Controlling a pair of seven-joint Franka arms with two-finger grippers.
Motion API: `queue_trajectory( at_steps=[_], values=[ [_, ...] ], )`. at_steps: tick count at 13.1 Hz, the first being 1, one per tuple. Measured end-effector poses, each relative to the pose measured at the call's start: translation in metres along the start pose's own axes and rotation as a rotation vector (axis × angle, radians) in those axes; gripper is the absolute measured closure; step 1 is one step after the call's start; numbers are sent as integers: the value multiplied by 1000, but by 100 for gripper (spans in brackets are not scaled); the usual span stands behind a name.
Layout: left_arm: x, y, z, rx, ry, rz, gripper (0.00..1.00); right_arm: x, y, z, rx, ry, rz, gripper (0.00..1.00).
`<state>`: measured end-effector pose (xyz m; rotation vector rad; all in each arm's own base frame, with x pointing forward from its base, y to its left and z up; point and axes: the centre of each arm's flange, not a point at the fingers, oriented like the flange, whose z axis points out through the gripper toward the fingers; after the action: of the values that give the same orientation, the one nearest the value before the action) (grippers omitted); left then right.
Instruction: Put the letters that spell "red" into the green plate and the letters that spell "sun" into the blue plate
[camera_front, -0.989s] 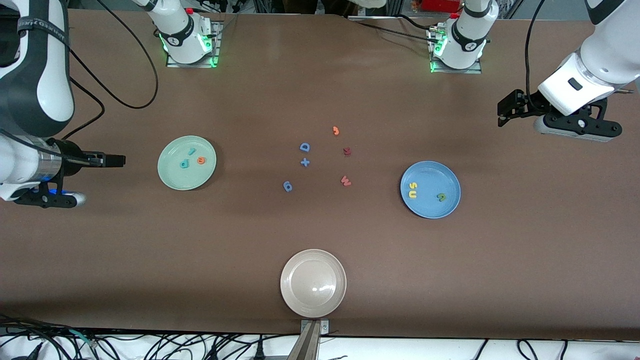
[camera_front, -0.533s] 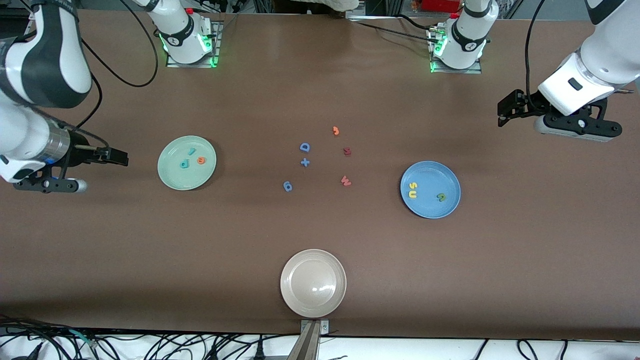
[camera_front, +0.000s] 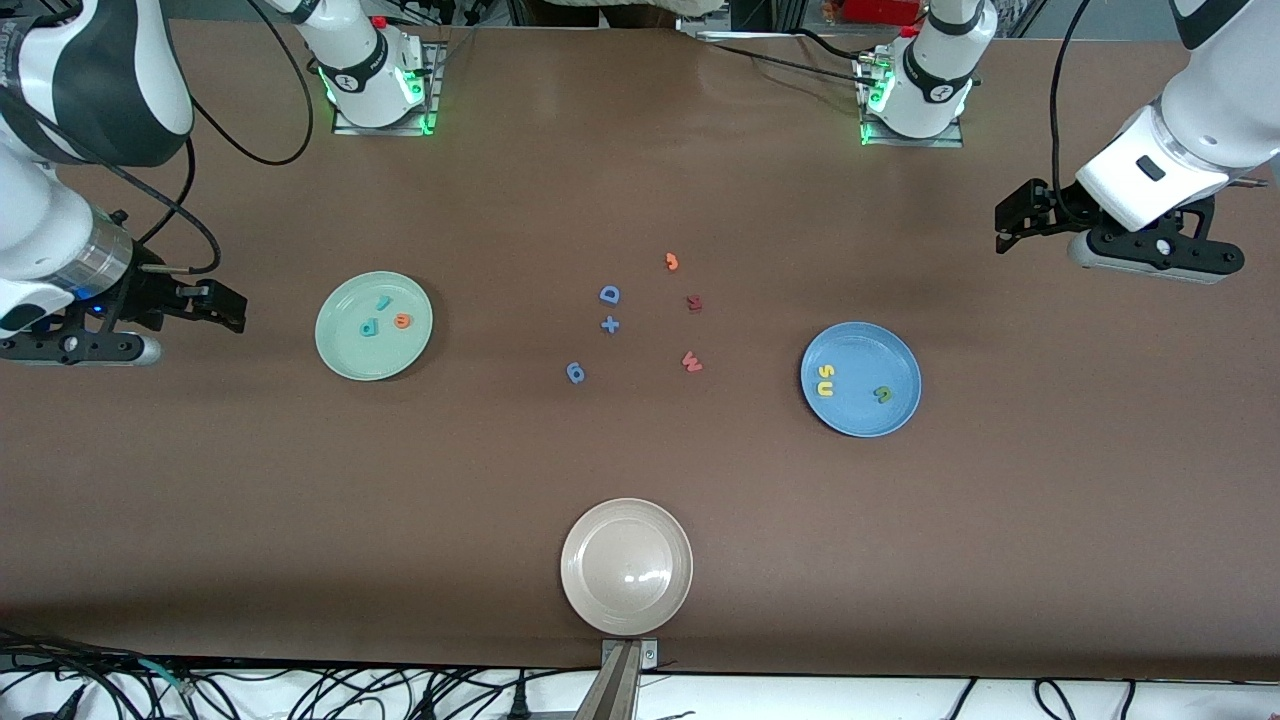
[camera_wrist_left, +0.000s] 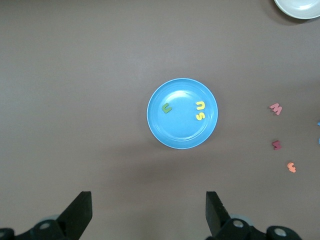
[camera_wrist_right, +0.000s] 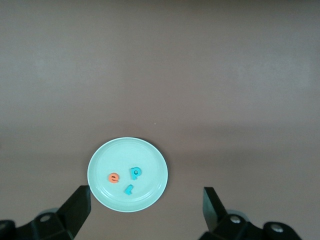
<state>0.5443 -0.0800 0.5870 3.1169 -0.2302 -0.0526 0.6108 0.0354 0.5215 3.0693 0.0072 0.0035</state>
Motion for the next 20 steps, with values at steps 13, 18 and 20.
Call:
queue_trajectory(
  at_steps=[13, 18, 20],
  values=[
    [0, 0, 0, 0, 0, 0, 0, -11, 0, -20, 97, -29, 59, 0],
    [0, 0, 0, 0, 0, 0, 0, -12, -4, -19, 97, -44, 57, 0],
    [0, 0, 0, 0, 0, 0, 0, -14, -5, -18, 96, -56, 56, 0]
  ],
)
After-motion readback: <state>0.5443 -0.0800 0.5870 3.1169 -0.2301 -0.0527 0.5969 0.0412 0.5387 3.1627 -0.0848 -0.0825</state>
